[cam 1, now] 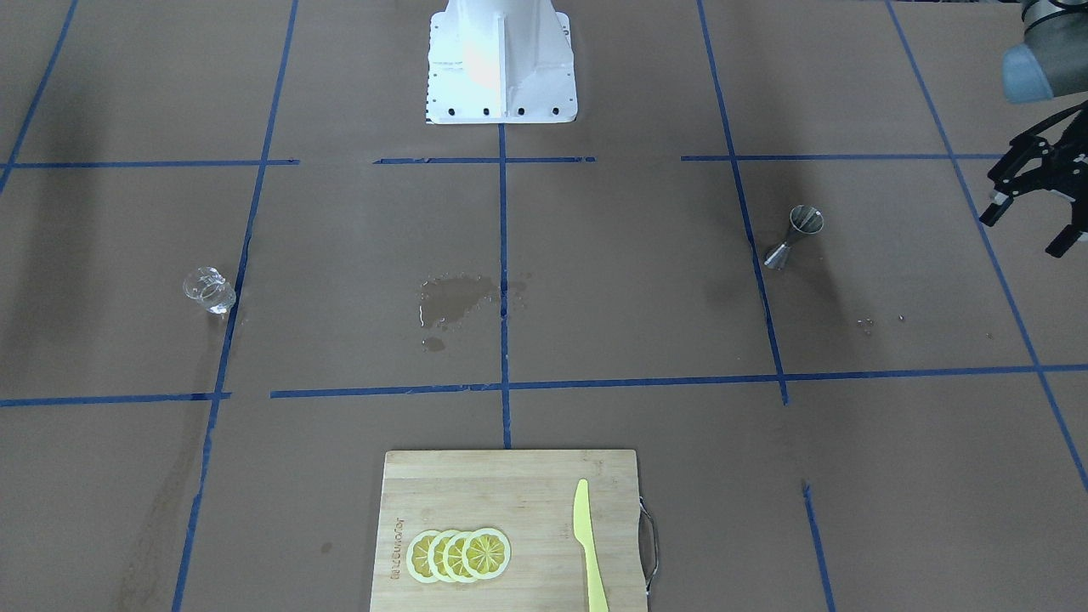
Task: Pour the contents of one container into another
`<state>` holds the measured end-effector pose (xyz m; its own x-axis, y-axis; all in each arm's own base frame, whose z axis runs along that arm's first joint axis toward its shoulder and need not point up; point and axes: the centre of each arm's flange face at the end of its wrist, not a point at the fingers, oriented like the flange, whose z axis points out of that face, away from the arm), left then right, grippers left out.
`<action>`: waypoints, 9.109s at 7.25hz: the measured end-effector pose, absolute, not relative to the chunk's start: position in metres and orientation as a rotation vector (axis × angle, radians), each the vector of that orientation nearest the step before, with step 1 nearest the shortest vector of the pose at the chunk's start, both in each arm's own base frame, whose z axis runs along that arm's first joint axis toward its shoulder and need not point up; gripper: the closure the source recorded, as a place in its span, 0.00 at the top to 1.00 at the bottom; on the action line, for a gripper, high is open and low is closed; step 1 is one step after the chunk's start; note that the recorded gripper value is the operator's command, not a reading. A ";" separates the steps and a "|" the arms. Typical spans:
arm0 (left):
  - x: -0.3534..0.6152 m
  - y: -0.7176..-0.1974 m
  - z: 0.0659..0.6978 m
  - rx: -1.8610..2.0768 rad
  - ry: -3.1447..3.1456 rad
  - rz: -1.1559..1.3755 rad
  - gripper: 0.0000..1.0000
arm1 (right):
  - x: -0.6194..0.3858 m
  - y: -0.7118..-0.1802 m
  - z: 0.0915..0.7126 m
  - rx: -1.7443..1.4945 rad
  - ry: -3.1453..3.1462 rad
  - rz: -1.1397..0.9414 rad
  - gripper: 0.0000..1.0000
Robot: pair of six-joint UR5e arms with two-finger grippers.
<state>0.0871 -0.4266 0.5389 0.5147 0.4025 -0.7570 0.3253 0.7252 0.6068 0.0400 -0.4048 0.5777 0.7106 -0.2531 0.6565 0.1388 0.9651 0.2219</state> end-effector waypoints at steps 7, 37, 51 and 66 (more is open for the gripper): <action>0.209 -0.357 0.517 1.056 0.988 -0.145 1.00 | 0.040 -0.405 0.577 0.176 -0.749 -0.225 1.00; 0.377 -0.273 0.541 1.188 0.921 -0.340 0.00 | 0.040 -0.406 0.578 0.182 -0.747 -0.227 1.00; 0.432 -0.401 0.308 1.491 1.256 0.928 0.00 | 0.039 -0.412 0.571 0.187 -0.750 -0.210 1.00; 0.506 -0.433 0.234 1.427 1.290 0.865 0.00 | -0.238 -0.355 0.417 0.646 -0.846 0.160 0.96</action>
<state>0.5055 -0.4327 0.2342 0.1797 0.9780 -0.1058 0.2738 0.0535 0.9603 -0.2380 -0.3548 0.4170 0.6638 -0.1171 0.7387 -0.3788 0.7990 0.4671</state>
